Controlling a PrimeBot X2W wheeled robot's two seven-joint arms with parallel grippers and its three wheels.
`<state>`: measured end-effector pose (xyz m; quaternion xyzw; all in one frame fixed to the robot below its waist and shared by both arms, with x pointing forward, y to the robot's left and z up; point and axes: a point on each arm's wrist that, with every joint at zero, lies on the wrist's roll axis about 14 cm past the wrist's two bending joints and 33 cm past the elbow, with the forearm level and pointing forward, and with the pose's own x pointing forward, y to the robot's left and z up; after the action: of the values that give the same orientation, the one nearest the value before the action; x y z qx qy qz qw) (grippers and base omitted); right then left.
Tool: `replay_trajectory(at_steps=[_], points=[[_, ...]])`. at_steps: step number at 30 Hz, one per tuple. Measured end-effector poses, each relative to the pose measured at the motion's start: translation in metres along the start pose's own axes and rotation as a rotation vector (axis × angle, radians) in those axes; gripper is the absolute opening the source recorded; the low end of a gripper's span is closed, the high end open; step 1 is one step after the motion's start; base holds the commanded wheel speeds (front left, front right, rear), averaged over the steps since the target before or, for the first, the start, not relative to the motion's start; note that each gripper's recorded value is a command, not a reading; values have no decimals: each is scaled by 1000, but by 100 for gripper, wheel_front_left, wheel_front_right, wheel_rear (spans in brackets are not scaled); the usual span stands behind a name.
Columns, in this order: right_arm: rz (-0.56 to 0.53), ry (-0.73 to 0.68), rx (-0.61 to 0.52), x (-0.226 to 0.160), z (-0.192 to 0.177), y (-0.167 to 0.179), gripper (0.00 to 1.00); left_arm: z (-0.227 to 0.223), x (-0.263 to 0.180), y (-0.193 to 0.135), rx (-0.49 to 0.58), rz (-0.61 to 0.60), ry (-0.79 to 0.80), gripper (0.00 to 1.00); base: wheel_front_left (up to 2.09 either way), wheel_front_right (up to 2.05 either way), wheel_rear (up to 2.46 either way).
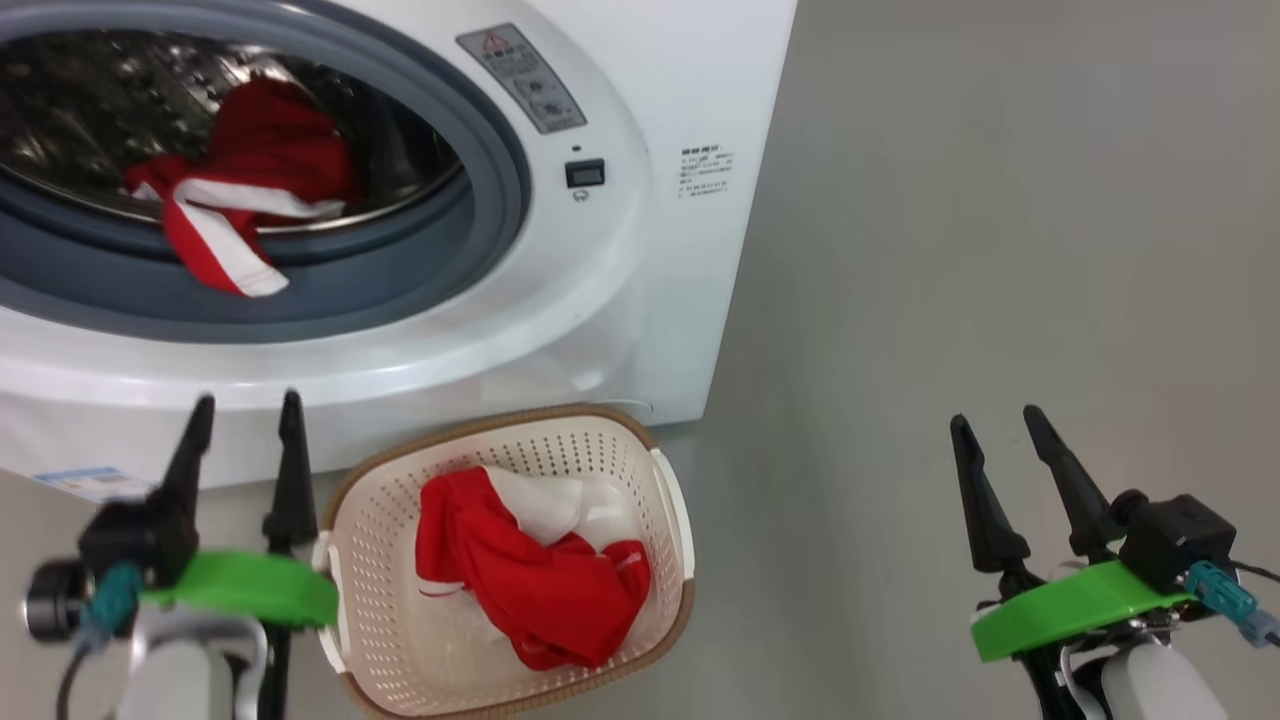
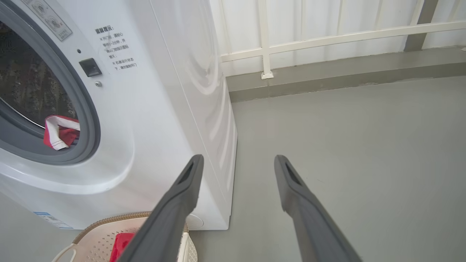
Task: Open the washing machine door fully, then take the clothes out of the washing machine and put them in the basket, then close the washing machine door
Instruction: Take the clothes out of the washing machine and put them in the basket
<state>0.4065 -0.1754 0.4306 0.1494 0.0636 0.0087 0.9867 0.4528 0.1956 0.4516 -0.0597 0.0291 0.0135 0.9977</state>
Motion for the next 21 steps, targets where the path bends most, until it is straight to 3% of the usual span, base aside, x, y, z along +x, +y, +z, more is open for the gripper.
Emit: replay_trajectory(at_steps=[9,21], points=[[-22,24,0,17,-11,-9,100,-24,71,5,53,2,102,100,0,0,0],[-89,46,16,10,-18,-32,100,-45,136,3,144,29,206,100,0,0,0]])
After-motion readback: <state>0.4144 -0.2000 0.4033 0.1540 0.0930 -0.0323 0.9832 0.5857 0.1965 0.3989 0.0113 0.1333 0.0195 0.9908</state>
